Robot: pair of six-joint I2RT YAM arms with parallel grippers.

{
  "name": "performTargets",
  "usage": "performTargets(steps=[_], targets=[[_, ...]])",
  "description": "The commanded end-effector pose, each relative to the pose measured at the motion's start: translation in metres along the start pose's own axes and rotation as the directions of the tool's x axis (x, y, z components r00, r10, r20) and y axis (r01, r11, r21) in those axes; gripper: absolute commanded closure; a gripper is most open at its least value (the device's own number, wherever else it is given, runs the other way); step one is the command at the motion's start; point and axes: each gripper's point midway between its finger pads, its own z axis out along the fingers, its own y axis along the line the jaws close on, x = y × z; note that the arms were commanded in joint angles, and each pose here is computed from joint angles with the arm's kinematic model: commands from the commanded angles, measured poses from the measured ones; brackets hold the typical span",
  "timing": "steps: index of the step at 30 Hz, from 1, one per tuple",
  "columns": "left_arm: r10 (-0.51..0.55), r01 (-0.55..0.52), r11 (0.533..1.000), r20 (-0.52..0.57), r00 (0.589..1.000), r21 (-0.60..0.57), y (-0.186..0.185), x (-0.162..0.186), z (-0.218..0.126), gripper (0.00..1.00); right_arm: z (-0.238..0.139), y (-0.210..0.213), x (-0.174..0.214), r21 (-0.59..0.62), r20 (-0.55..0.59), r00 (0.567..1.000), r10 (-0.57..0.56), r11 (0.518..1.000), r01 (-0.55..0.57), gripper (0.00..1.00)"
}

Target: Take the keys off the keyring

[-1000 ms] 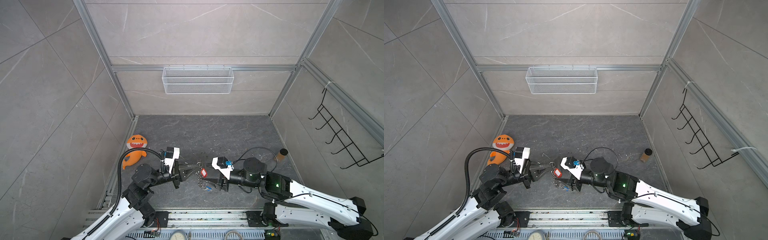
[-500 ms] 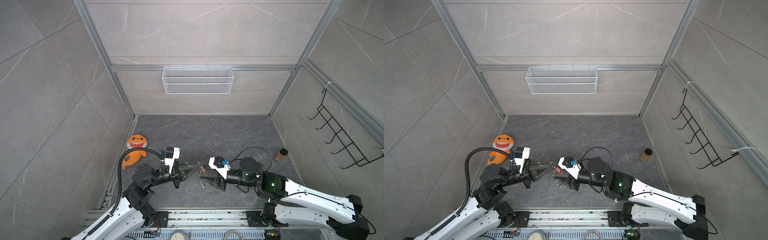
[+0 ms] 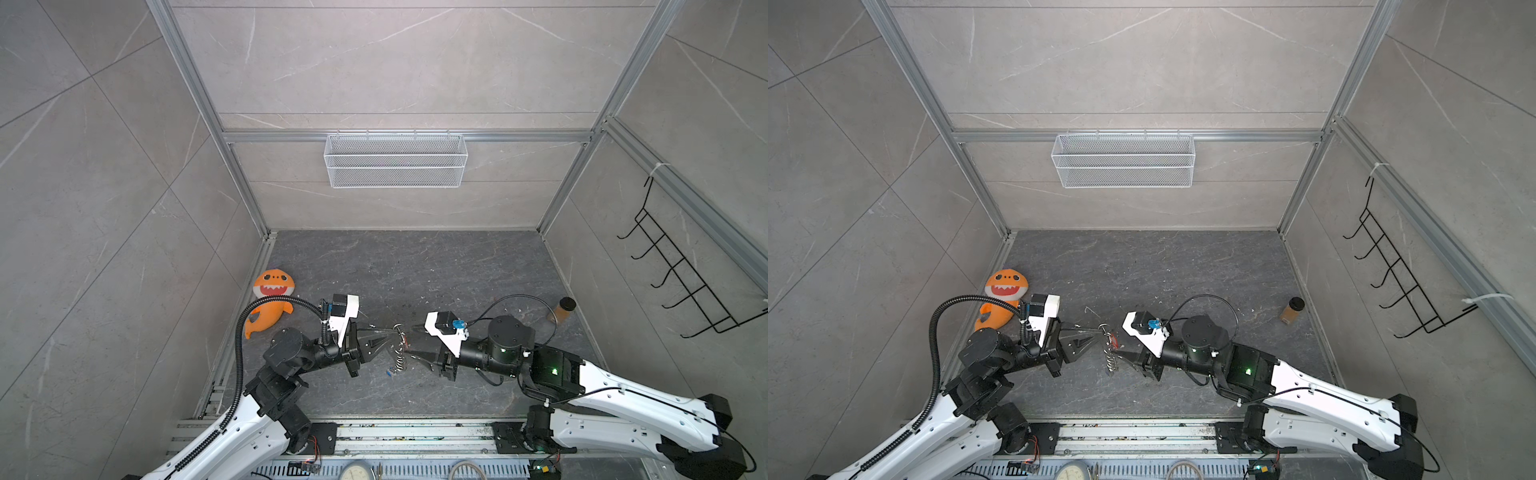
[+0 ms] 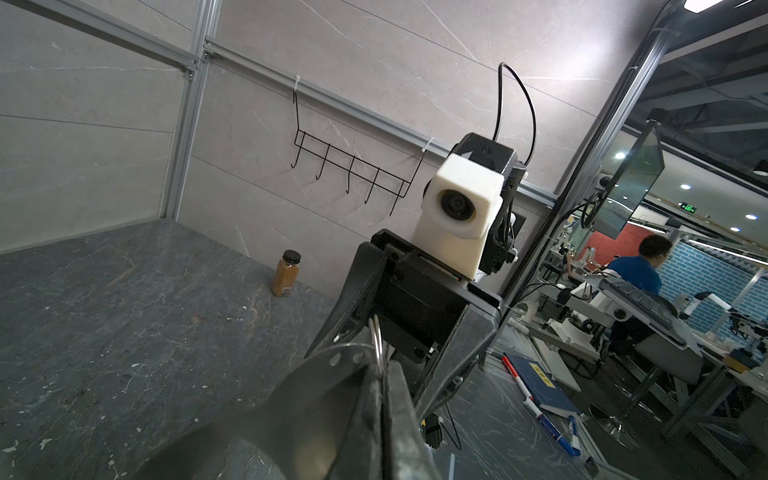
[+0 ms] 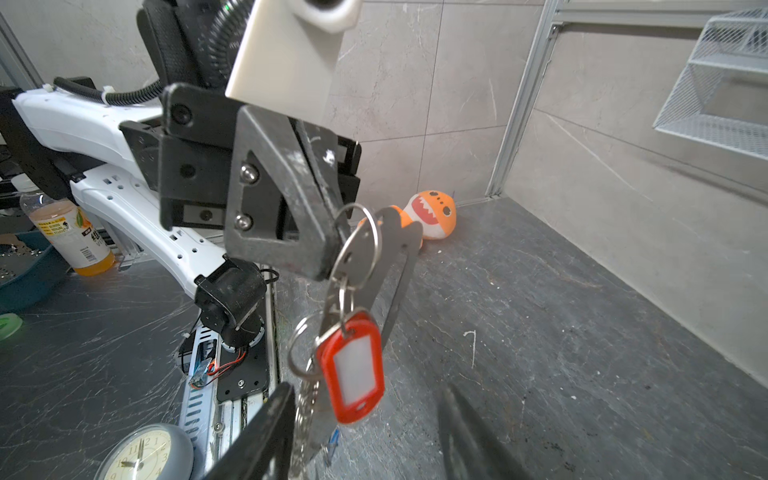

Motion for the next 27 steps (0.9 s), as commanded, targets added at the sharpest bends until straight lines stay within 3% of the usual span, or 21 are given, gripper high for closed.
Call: performTargets(steps=[1, 9, 13, 18, 27], targets=[[0.054, -0.056, 0.998, 0.046, 0.997, 0.030, -0.009, -0.012, -0.002, 1.00, -0.016, -0.003, -0.018, 0.030, 0.053, 0.998, -0.028, 0.999, 0.026, 0.44], [0.046, -0.047, 0.998, 0.044, 0.998, 0.034, -0.008, -0.014, 0.001, 1.00, -0.004, -0.003, -0.031, 0.022, 0.081, 0.996, -0.027, 0.999, 0.025, 0.56], [0.044, -0.045, 0.998, 0.045, 0.998, 0.035, -0.009, -0.014, 0.002, 1.00, 0.004, -0.003, -0.028, 0.016, 0.064, 0.998, -0.023, 1.000, 0.022, 0.56], [0.048, -0.050, 0.998, 0.050, 0.998, 0.041, -0.011, -0.016, 0.001, 1.00, 0.011, 0.005, -0.016, -0.034, 0.018, 1.000, -0.002, 0.999, 0.002, 0.49], [0.060, -0.063, 0.995, 0.049, 0.997, 0.080, -0.019, -0.017, -0.001, 1.00, 0.018, 0.014, -0.002, -0.085, -0.031, 1.000, 0.001, 0.996, -0.004, 0.53]])
